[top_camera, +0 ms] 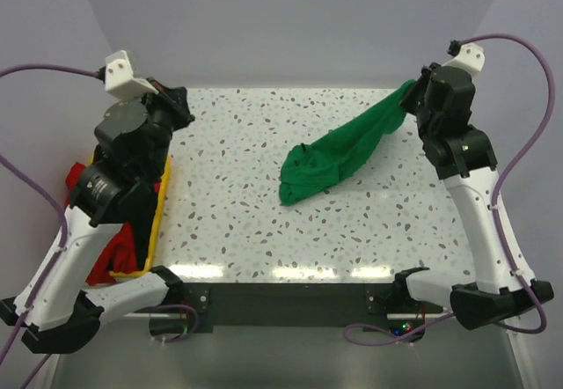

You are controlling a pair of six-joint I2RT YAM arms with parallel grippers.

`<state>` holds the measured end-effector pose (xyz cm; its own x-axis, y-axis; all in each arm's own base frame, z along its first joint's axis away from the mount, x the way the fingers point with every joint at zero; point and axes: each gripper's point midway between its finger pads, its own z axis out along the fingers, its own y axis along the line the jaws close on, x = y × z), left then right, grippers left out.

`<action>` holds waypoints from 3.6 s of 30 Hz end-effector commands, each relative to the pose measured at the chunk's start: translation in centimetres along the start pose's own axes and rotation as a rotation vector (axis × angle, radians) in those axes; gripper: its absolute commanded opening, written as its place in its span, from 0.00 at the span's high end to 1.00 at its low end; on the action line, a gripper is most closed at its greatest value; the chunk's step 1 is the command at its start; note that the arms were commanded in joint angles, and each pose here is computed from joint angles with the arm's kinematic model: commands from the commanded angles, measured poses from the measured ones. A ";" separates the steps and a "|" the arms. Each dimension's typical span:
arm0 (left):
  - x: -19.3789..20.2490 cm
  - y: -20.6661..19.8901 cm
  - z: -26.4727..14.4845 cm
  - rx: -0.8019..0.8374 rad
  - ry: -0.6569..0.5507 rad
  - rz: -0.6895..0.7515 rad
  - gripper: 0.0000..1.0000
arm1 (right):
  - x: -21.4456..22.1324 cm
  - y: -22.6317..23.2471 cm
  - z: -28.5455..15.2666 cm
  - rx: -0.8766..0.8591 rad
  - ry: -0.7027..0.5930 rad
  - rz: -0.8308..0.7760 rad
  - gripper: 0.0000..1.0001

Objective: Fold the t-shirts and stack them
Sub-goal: Flatten the tshirt out

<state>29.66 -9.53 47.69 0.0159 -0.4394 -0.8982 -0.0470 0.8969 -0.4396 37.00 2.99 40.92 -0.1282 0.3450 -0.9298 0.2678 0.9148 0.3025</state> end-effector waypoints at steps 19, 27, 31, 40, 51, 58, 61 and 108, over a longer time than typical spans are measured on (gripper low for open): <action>42.8 -7.0 5.7 0.324 0.851 0.253 0.50 | 17.3 -4.7 0.9 0.030 0.318 -0.057 1.00; 44.4 -7.6 9.3 0.355 0.858 0.235 0.43 | 18.8 -4.9 1.2 0.022 0.354 -0.080 1.00; 45.4 -7.5 10.5 0.356 0.863 0.247 0.39 | 19.0 -4.6 1.3 0.007 0.356 -0.074 1.00; 47.7 -7.6 10.1 0.392 0.927 0.225 0.42 | 19.5 -4.7 1.4 0.008 0.363 -0.080 1.00; 47.8 -7.6 9.1 0.407 0.950 0.192 0.65 | 19.6 -5.0 1.5 0.021 0.364 -0.087 1.00; 46.8 -7.4 8.2 0.413 0.953 0.184 1.00 | 18.9 -5.2 1.2 0.034 0.350 -0.089 1.00; 44.5 -7.5 8.1 0.398 0.910 0.181 1.00 | 18.1 -5.2 0.9 0.039 0.336 -0.085 1.00; -8.4 -7.3 19.3 0.252 -0.223 0.026 1.00 | -10.3 3.0 4.3 0.039 -0.303 0.028 1.00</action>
<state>46.70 -13.50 52.10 0.0760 -0.3293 -0.9412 0.0653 0.9435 -0.3248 39.92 0.76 47.05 0.0513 0.2803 -0.9585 0.3508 0.8936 0.2801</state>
